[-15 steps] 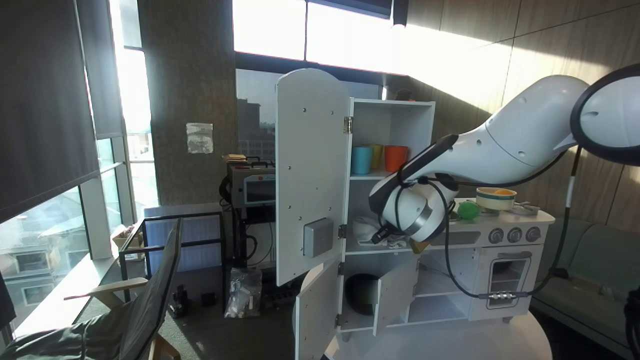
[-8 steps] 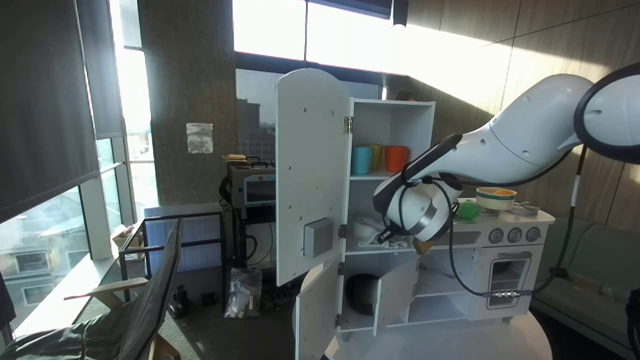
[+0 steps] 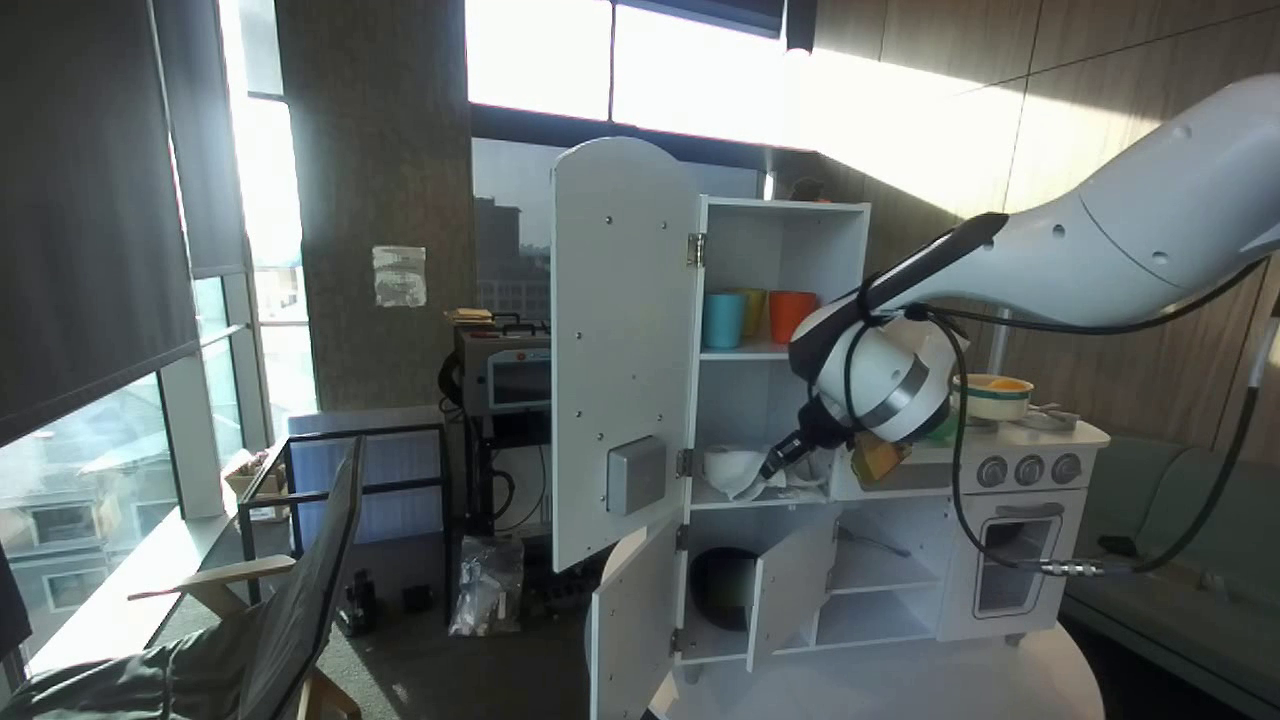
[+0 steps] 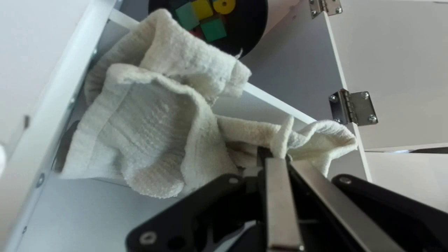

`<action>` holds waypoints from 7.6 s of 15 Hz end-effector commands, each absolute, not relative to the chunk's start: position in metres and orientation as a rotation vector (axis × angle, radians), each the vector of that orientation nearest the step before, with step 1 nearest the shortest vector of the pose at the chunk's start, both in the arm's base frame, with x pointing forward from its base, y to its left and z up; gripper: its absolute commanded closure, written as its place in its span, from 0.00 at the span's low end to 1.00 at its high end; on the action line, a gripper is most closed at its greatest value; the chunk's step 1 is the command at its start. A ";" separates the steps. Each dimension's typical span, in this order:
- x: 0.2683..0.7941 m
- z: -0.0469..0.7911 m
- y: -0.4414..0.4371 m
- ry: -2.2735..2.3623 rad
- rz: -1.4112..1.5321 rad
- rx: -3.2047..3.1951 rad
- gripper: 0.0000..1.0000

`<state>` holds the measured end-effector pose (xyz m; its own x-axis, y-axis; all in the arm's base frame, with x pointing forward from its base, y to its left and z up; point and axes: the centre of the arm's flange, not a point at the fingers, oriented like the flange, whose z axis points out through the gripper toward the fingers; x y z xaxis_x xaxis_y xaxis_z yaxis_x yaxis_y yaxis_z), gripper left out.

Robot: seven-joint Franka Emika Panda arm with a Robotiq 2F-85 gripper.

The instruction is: Pick up the white towel in the compartment and wipe the inside of the sink

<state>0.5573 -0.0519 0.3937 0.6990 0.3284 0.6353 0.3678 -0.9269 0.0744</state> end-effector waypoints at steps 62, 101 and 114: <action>0.519 0.542 -0.218 0.199 -1.096 -2.890 0.99; 0.566 0.527 -0.196 0.118 -0.831 -3.162 0.00; 0.574 0.500 -0.242 0.156 -0.852 -3.062 0.00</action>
<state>0.5569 -0.2213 0.4992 0.8701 -0.0951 0.4836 -0.1147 -0.9933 0.0111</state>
